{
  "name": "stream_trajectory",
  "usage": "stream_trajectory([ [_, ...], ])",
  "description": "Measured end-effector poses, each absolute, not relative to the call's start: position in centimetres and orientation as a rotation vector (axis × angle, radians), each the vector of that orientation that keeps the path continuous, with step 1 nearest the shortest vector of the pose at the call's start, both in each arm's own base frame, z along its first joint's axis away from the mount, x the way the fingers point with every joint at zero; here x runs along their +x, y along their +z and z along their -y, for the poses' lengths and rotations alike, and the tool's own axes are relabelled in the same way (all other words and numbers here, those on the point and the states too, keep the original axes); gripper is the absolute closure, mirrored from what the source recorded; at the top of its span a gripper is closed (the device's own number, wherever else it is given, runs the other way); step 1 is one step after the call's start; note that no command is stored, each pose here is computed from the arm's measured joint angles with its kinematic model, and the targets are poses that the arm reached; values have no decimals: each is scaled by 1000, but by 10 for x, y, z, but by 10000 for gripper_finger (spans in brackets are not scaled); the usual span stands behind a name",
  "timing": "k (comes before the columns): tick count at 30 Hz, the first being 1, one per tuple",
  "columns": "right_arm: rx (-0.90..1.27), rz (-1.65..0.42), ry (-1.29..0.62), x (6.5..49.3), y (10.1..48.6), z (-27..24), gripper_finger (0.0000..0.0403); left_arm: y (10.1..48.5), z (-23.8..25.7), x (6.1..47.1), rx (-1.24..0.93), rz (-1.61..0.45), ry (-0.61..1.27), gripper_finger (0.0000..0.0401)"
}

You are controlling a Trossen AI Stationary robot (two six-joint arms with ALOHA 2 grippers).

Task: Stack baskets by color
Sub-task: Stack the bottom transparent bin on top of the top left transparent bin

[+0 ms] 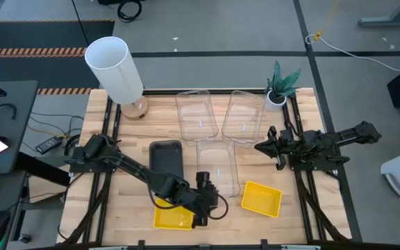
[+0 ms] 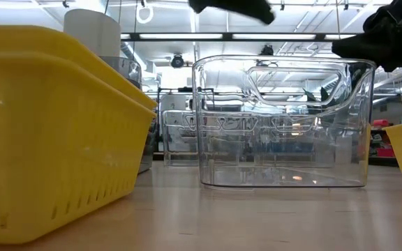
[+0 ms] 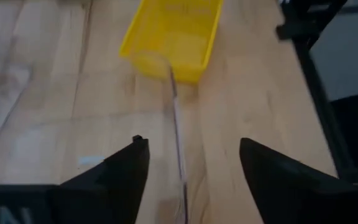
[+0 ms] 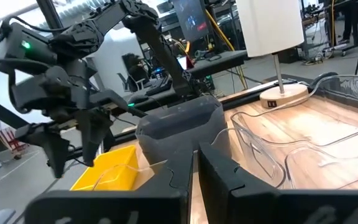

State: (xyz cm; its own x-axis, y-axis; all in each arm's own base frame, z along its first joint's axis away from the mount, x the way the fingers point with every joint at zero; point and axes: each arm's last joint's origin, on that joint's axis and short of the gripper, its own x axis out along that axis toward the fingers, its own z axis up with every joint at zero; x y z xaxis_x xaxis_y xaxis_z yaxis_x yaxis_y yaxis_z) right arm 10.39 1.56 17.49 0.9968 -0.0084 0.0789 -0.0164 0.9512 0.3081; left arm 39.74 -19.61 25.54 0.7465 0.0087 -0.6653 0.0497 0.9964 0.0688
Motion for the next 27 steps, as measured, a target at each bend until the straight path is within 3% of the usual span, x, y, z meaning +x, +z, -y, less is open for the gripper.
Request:
stream_trajectory([
  [7, 309, 80, 2, 104, 175, -16, 373, 258, 198, 403, 81, -657, 8, 122],
  [27, 300, 57, -10, 105, 173, -16, 373, 215, 194, 419, 73, -743, 46, 177],
])
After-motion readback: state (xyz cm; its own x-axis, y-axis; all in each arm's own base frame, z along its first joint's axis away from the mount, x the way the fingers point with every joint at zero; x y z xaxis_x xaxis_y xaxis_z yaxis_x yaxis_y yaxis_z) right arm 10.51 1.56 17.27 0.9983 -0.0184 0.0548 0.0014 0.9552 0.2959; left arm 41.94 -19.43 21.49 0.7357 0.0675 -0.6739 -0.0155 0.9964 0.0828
